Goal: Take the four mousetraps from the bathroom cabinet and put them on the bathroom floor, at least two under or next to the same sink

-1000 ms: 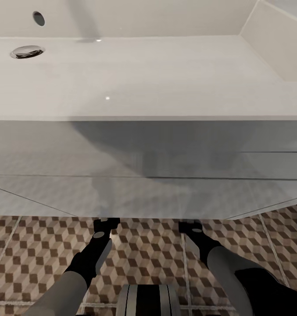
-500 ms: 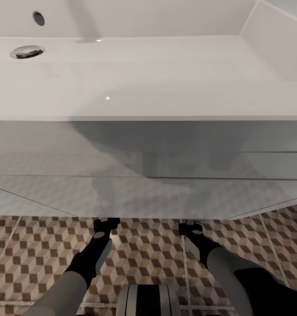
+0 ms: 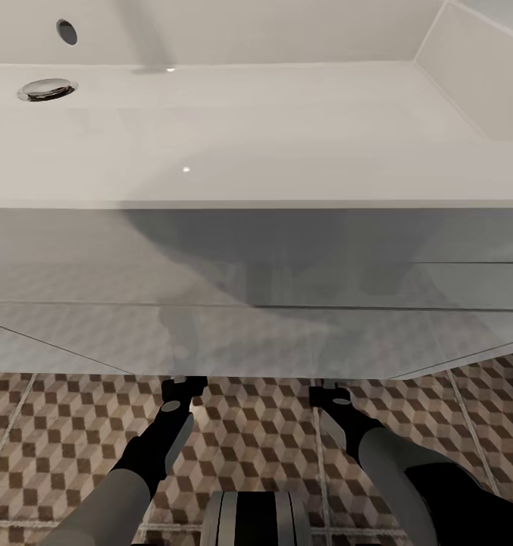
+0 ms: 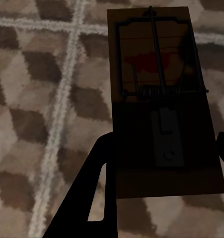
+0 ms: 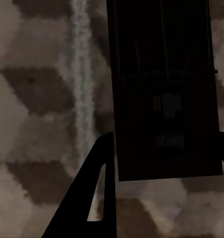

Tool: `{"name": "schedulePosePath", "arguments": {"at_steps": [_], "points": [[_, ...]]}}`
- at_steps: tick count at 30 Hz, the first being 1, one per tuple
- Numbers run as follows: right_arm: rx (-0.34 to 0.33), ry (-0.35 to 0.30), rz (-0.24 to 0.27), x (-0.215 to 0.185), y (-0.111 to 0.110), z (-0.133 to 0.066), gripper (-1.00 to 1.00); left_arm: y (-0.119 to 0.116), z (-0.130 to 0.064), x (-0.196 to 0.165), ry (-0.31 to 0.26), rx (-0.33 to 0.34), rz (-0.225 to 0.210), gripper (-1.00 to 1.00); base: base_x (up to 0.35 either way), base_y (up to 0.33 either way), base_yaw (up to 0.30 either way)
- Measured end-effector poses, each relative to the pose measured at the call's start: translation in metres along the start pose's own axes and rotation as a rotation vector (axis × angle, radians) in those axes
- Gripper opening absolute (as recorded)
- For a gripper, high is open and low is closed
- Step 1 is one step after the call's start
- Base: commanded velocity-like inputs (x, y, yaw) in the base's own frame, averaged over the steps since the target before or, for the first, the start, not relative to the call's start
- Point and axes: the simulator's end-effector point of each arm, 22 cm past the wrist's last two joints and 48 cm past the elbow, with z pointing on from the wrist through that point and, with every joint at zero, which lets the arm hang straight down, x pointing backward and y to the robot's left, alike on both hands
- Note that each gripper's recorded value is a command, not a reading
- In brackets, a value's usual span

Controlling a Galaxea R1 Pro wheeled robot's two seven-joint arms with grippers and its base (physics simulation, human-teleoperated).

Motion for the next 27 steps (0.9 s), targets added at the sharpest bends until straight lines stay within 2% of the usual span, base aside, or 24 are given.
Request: {"name": "schedulePosePath", "arguments": {"at_steps": [8,27], "points": [[-0.033,0.002,0.0,0.0017,0.0064,0.0,-1.0,0.0,0.0,-0.0001,0.0,0.0,0.001,-1.0,0.0,0.0,0.0],[-0.037,0.0,0.001,0.0014,0.0083,-0.0002,-1.0,-0.0004,-0.0001,0.0019,0.006,0.0,0.003,-1.0,0.0,0.0,0.0]]}}
